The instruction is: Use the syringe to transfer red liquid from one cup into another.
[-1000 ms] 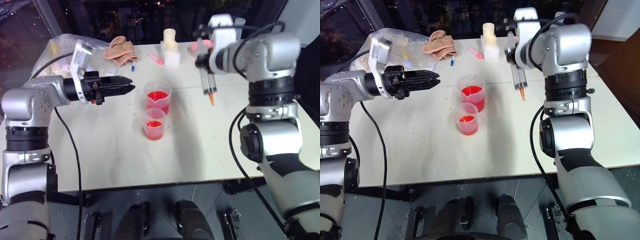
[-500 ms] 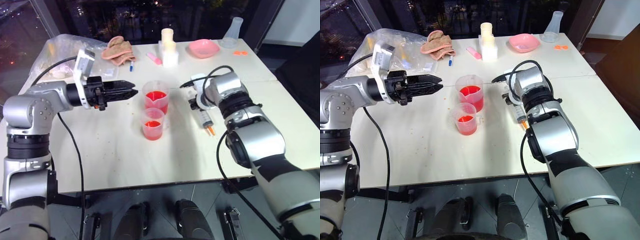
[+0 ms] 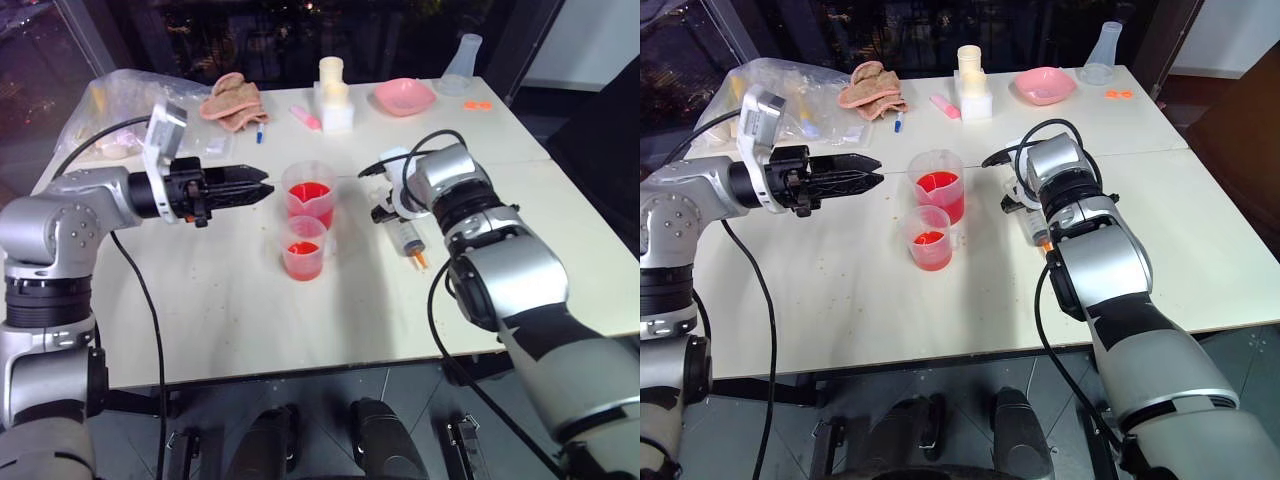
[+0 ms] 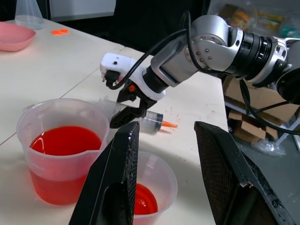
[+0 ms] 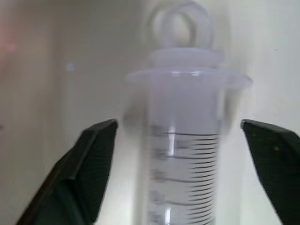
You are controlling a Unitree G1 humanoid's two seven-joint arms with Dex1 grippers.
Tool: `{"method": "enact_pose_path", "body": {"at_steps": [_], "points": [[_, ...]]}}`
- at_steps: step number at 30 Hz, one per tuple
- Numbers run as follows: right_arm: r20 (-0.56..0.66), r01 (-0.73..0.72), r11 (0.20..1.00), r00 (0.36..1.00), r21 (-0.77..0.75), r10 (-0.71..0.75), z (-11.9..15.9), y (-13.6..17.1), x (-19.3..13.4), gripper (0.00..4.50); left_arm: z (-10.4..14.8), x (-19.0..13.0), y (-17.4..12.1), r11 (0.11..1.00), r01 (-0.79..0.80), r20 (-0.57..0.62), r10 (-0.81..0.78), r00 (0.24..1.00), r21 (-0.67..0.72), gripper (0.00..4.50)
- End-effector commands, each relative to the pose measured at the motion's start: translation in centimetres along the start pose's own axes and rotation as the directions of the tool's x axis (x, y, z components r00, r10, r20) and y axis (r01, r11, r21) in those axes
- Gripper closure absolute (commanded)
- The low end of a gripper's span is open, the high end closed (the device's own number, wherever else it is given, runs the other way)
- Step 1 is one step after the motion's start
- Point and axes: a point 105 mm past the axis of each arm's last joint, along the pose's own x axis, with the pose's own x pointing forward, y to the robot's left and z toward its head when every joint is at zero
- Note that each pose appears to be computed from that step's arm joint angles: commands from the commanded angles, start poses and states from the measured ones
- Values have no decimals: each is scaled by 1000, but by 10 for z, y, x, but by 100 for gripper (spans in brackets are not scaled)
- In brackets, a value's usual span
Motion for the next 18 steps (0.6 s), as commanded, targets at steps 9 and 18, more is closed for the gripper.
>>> {"method": "enact_pose_path", "body": {"at_steps": [9,18], "points": [[291,-51,988,952,-144,92,30,-27,-101,11,-1,-16,-6,997,-59,-28,60,998,42,253],[460,-216,917,812,-336,360,-8,-12,-166,11,-2,-29,-12,993,-105,-56,108,993,46,253]]}}
